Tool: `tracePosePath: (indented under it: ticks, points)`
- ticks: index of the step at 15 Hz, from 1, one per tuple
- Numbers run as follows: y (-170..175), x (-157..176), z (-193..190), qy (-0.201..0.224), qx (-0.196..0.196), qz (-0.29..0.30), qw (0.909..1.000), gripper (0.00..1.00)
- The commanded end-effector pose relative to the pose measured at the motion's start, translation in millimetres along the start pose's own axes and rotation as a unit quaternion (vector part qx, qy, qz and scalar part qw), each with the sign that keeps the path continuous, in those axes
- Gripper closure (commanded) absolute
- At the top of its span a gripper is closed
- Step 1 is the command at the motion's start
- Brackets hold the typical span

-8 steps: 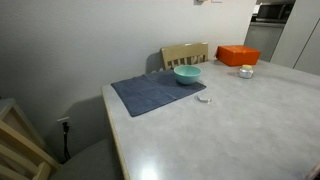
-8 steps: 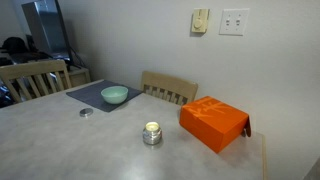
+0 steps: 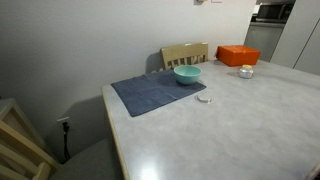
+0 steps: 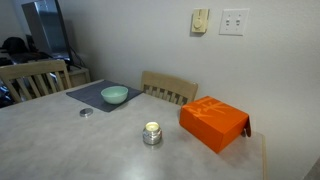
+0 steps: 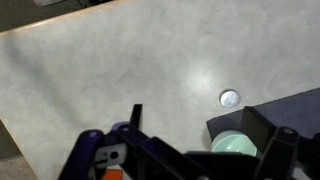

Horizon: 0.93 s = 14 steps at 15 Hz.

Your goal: Pick up the lid and put it on the bottle

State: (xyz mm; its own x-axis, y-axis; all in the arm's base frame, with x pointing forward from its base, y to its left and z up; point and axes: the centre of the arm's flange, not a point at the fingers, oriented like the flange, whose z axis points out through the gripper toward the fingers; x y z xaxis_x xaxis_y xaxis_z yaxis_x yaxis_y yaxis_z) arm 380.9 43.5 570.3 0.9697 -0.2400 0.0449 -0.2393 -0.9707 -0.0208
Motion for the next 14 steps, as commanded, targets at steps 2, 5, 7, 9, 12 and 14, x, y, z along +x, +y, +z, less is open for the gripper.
tracePosePath:
  ticks: [2, 5, 7, 9, 12, 14]
  points:
    - [10, -3, -4, -0.016, -0.006, -0.015, 0.9997, 0.0]
    - [20, 10, 8, -0.056, -0.012, -0.042, 0.9974, 0.0]
    - [19, 20, 28, -0.087, -0.017, -0.057, 0.9944, 0.0]
    - [4, 29, 60, -0.119, -0.014, -0.085, 0.9891, 0.0]
    - [-31, 44, 116, -0.177, -0.013, -0.136, 0.9747, 0.0]
    - [-46, 47, 143, -0.221, -0.024, -0.166, 0.9608, 0.0]
